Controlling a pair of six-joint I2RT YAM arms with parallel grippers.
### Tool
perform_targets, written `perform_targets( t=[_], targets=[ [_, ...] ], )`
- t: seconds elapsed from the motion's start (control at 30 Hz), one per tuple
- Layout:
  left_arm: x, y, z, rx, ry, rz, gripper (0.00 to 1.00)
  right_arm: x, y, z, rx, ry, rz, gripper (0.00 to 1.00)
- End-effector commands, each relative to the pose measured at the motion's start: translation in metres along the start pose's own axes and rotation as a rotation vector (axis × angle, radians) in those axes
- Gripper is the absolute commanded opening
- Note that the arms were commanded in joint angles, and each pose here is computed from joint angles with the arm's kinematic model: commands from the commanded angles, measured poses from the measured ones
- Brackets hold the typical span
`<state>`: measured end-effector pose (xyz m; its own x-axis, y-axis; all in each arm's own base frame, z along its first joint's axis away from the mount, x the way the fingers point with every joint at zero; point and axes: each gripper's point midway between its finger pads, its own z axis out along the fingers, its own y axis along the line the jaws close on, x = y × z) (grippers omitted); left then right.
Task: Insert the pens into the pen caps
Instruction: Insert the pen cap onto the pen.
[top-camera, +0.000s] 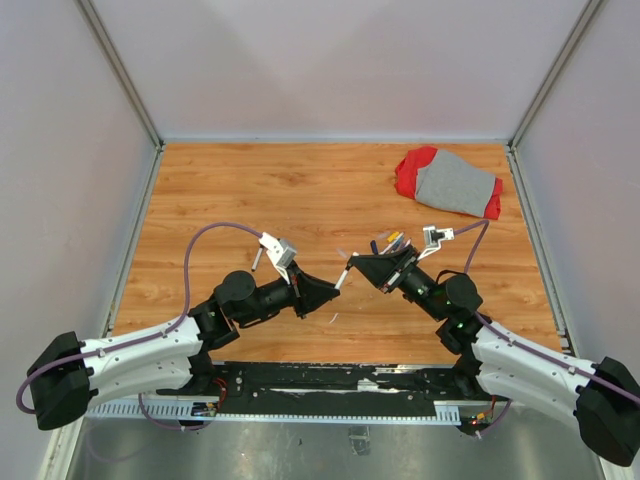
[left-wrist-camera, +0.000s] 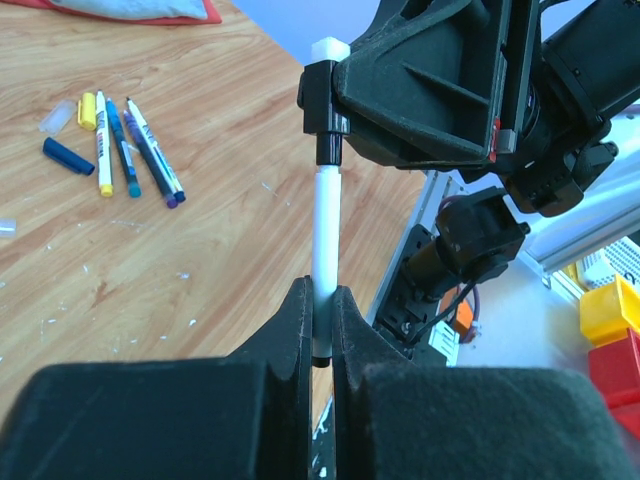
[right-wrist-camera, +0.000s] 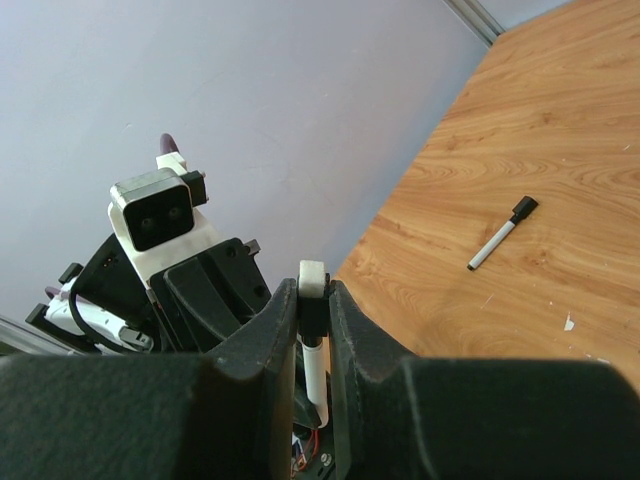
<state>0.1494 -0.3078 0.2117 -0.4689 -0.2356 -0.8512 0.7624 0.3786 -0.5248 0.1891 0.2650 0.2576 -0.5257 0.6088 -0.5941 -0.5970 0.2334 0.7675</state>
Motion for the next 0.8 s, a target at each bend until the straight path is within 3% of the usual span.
perform_targets(
  t=[0.0, 0.77],
  targets=[
    [-0.013, -0.010, 0.003, 0.032, -0.048, 0.007, 0.00, 0.006, 0.023, 0.001, -0.083, 0.038, 0.004, 0.01],
    [-0.031, -0.021, 0.004, 0.059, -0.098, -0.012, 0.00, 0.077, -0.032, -0.043, 0.120, 0.212, -0.127, 0.01]
  ],
)
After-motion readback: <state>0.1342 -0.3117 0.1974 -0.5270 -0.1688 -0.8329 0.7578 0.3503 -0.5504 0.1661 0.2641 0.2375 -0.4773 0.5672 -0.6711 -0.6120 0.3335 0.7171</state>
